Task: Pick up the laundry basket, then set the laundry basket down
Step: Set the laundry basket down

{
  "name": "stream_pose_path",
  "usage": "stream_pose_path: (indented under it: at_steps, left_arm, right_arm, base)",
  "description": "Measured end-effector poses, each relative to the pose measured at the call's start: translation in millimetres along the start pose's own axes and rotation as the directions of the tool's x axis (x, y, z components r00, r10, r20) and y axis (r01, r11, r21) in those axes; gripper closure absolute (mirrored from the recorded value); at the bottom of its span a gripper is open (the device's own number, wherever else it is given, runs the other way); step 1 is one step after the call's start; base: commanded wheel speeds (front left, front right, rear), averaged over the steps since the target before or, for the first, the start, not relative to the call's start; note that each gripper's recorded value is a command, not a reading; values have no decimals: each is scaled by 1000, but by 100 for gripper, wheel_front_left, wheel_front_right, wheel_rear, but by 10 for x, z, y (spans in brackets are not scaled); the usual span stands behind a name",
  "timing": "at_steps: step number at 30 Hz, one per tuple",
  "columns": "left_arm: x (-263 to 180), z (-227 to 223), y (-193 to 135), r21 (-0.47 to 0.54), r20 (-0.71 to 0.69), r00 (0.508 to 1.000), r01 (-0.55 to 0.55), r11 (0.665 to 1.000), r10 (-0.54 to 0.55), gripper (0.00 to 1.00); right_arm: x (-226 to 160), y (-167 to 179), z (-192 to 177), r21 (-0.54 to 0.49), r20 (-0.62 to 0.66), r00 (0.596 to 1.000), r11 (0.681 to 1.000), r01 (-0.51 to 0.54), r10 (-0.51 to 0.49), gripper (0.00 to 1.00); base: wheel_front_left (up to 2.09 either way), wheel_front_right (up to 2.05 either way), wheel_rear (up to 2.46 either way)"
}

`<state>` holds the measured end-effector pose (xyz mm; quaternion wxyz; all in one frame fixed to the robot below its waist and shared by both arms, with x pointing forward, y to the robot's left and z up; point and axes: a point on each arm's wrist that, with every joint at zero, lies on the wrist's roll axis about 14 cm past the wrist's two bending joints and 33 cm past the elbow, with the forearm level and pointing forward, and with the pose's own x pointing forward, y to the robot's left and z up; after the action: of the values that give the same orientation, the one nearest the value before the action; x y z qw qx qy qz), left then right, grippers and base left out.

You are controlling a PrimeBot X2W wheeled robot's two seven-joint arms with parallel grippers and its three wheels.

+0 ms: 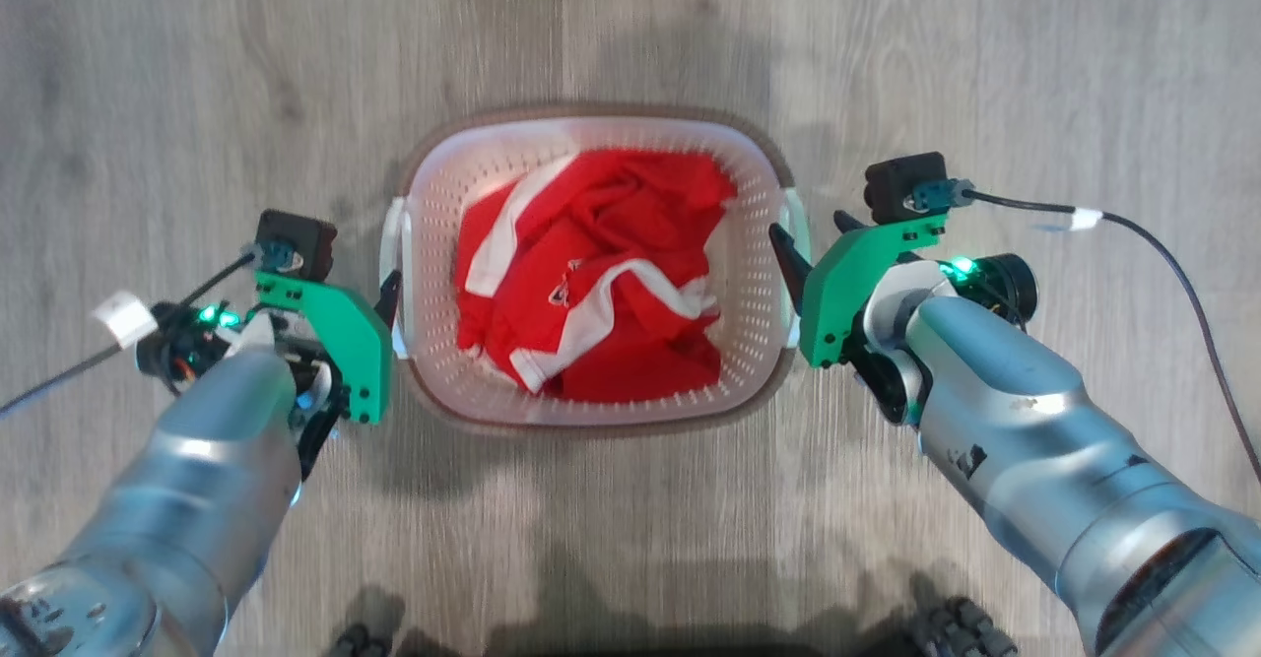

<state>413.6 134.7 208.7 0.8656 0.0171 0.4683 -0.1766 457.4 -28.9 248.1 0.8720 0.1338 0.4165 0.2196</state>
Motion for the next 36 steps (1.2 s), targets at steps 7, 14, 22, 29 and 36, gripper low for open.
stream_pose_path:
  at_steps: [7, 14, 22, 29, 36]
  left_arm:
    - [-344, 644, -29, -36, 217, 975, -42, 998, 49, 0]
    - [-1097, 1581, 27, -54, 574, 809, -114, 992, 124, 0]
    - [-1899, 1642, -168, -99, 760, 631, -123, 987, 155, 0]
    - [-2401, 1719, -325, -102, 854, 497, -127, 987, 153, 0]
    - [-2702, 1523, -438, -151, 882, 436, -98, 984, 179, 0]
  right_arm:
    - [-374, 135, 469, -8, 213, 977, 1000, 16, -14, 0]
    - [-976, 311, 1585, -56, 542, 840, 998, 35, 1, 0]
    - [-1820, 427, 1628, -67, 734, 679, 995, 70, 1, 0]
    - [-2332, 606, 1737, -91, 829, 558, 993, 73, 35, 0]
    - [-2594, 650, 1502, -75, 851, 525, 994, 82, 21, 0]
  base:
    - [0, 0, 0]
    - [0, 0, 0]
    - [0, 0, 0]
    - [0, 0, 0]
    - [0, 0, 0]
